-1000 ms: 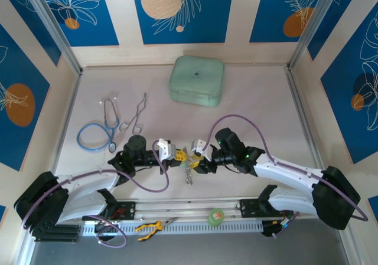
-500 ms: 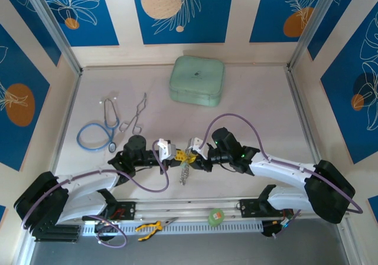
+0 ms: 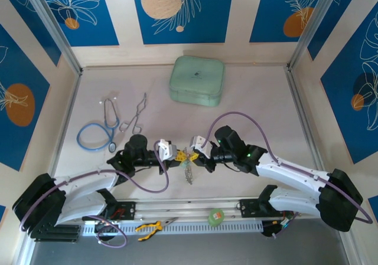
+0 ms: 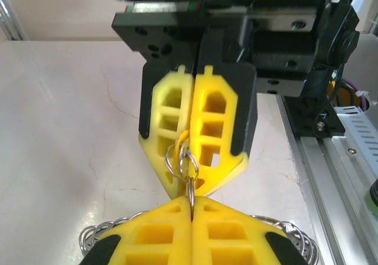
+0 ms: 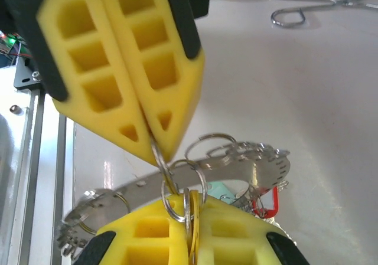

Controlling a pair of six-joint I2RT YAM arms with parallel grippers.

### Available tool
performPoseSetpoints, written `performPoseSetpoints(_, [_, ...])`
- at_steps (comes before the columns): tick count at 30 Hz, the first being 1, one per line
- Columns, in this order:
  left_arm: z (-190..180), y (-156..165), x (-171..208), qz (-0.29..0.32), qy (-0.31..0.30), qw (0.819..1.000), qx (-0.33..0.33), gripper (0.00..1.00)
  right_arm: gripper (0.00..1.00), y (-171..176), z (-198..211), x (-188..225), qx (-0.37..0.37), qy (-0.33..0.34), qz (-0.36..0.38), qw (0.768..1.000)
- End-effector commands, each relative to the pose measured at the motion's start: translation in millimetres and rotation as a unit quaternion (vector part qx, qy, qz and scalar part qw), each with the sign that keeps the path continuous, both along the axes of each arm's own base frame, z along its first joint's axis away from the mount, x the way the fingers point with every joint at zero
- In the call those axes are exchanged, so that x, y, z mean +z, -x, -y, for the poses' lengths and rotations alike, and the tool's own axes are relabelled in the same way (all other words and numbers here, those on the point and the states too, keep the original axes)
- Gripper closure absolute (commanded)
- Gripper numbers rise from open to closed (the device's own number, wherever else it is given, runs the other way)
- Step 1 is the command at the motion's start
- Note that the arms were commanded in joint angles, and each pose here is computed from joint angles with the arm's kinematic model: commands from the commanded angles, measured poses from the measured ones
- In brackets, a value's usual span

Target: Put the keys on the keyring

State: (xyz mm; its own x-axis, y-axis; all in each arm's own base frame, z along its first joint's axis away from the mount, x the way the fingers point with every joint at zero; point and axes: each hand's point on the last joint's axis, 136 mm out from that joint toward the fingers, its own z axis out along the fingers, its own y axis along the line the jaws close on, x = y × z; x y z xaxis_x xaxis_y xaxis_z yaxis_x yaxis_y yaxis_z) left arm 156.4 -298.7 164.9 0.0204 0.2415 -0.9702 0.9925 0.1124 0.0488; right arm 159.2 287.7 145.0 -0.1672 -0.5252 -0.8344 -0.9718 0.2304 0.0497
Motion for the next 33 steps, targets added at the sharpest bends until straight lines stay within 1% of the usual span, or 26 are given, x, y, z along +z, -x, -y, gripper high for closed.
performPoseSetpoints(1, [3,1,11,0.02,-0.003,1.0,-0.009,1.0,1.0,1,1,13,0.006,0.006,0.015,1.0])
performPoseSetpoints(4, [2,-1,9,0.02,-0.014,1.0,-0.006,1.0,1.0,2,3,18,0.008,0.014,0.017,1.0])
performPoseSetpoints(5, [2,-4,8,0.018,-0.019,1.0,0.002,0.96,1.0,2,4,19,0.007,0.018,0.019,1.0])
performPoseSetpoints(6, [1,-6,8,0.016,-0.021,1.0,0.009,0.82,1.0,2,4,21,0.006,0.021,0.021,1.0])
performPoseSetpoints(8, [-2,-10,8,0.011,-0.019,0.999,0.029,0.59,1.0,0,5,27,0.004,0.025,0.027,0.999])
performPoseSetpoints(10, [-7,-15,13,0.01,-0.007,0.998,0.058,0.41,1.0,-1,5,33,0.004,0.03,0.032,0.999])
performPoseSetpoints(13, [-25,-29,23,0.018,0.016,0.99,0.137,0.23,1.0,-5,0,42,0.005,0.029,0.038,0.999])
performPoseSetpoints(14, [-35,-36,29,0.026,0.025,0.984,0.172,0.18,1.0,-6,-3,44,0.007,0.027,0.037,0.999])
performPoseSetpoints(15, [-47,-43,35,0.035,0.033,0.976,0.213,0.1,1.0,-7,-8,46,0.011,0.026,0.037,0.999])
performPoseSetpoints(16, [-58,-50,43,0.043,0.042,0.966,0.25,0.05,1.0,-8,-12,47,0.015,0.022,0.037,0.999])
performPoseSetpoints(19, [-100,-63,70,0.077,0.07,0.929,0.356,0.0,1.0,-8,-37,53,0.037,0.01,0.039,0.998])
performPoseSetpoints(21, [-127,-64,91,0.098,0.094,0.902,0.41,0.0,1.0,-7,-61,56,0.062,-0.001,0.036,0.997])
performPoseSetpoints(23, [-148,-63,111,0.111,0.118,0.88,0.447,0.0,1.0,-4,-84,60,0.085,-0.011,0.034,0.996])
performPoseSetpoints(26, [-172,-61,135,0.126,0.14,0.852,0.488,0.0,1.0,-3,-116,62,0.112,-0.03,0.024,0.993])
performPoseSetpoints(30, [-191,-63,154,0.136,0.15,0.825,0.528,0.0,1.0,-13,-142,55,0.113,-0.044,0.009,0.993])
performPoseSetpoints(31, [-193,-64,156,0.137,0.149,0.82,0.535,0.0,1.0,-16,-143,49,0.11,-0.039,0.005,0.993])
performPoseSetpoints(33, [-192,-68,158,0.138,0.146,0.817,0.541,0.0,1.0,-23,-137,26,0.105,-0.004,-0.011,0.994])
